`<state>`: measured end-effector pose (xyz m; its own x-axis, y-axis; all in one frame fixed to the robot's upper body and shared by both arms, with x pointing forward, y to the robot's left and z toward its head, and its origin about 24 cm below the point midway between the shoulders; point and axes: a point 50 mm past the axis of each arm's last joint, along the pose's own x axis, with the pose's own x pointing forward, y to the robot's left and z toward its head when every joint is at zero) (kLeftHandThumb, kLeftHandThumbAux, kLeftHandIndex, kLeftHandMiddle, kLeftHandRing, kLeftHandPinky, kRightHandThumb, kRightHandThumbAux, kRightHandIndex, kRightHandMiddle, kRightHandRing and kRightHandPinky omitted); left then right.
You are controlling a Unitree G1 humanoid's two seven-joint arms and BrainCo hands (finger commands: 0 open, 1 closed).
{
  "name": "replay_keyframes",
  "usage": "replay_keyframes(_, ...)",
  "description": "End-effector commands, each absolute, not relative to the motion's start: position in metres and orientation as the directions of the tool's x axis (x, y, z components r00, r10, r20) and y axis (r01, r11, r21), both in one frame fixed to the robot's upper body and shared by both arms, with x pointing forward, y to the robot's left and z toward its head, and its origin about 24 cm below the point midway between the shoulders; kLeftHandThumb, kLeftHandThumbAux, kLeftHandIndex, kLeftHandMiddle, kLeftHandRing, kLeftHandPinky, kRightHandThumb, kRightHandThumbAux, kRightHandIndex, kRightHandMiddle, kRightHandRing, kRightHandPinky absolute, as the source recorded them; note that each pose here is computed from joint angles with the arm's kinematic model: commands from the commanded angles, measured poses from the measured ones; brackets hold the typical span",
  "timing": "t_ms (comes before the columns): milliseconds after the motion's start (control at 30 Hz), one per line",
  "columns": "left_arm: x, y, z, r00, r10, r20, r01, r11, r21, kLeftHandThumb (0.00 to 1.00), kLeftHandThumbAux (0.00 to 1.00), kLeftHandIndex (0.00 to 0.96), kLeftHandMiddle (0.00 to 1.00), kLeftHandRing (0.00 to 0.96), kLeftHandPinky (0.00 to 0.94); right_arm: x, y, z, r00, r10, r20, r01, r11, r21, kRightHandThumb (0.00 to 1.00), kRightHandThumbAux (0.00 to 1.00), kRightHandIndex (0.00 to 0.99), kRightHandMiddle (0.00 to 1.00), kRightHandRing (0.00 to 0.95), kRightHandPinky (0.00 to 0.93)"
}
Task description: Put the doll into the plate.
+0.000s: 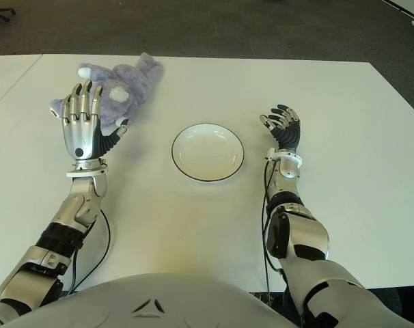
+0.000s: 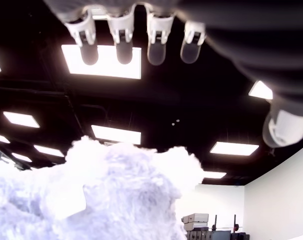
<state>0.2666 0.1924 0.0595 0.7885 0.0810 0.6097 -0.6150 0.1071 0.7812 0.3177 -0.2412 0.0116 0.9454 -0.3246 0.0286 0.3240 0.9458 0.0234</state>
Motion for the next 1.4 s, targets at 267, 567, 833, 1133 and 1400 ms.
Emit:
replay_keyframes(267,0.294,0.19,0.073,0.77,0.023,0.637,-0.637,0.067,0.768,0.211,0.443,0.0,0.0,0.0,0.0,0.24,-0.214,-0.09,0.84,-0.295,-0.456,0.347,0.937,0.032,0.162,0.851,0.254,0.327,0.349,0.354)
replay_keyframes(567,0.325,0.188,0.078,0.812,0.042,0.583,-0.584,0.06,0.809,0.251,0.41,0.0,0.0,0.0,0.0,0.241,-0.213,-0.09,0.836,-0.295,-0.462,0.35,0.936,0.036,0.172,0.853,0.251,0.322,0.34,0.338)
replay_keyframes(833,0.341,0.187,0.078,0.868,0.038,0.495,-0.496,0.035,0.868,0.239,0.352,0.0,0.0,0.0,0.0,0.241,-0.214,-0.09,0.836,-0.293,-0.463,0.35,0.936,0.04,0.195,0.863,0.256,0.319,0.332,0.321)
replay_keyframes(1133,0.35,0.189,0.083,0.916,-0.007,0.4,-0.4,-0.054,0.915,0.216,0.292,0.0,0.0,0.0,0.0,0.242,-0.215,-0.09,0.837,-0.29,-0.463,0.348,0.937,0.042,0.166,0.851,0.257,0.327,0.346,0.341)
replay_keyframes(1400,0.356,0.19,0.086,0.949,-0.028,0.314,-0.315,-0.139,0.939,0.156,0.315,0.0,0.0,0.0,0.0,0.243,-0.216,-0.089,0.835,-0.294,-0.464,0.357,0.932,0.052,0.207,0.865,0.262,0.328,0.346,0.345)
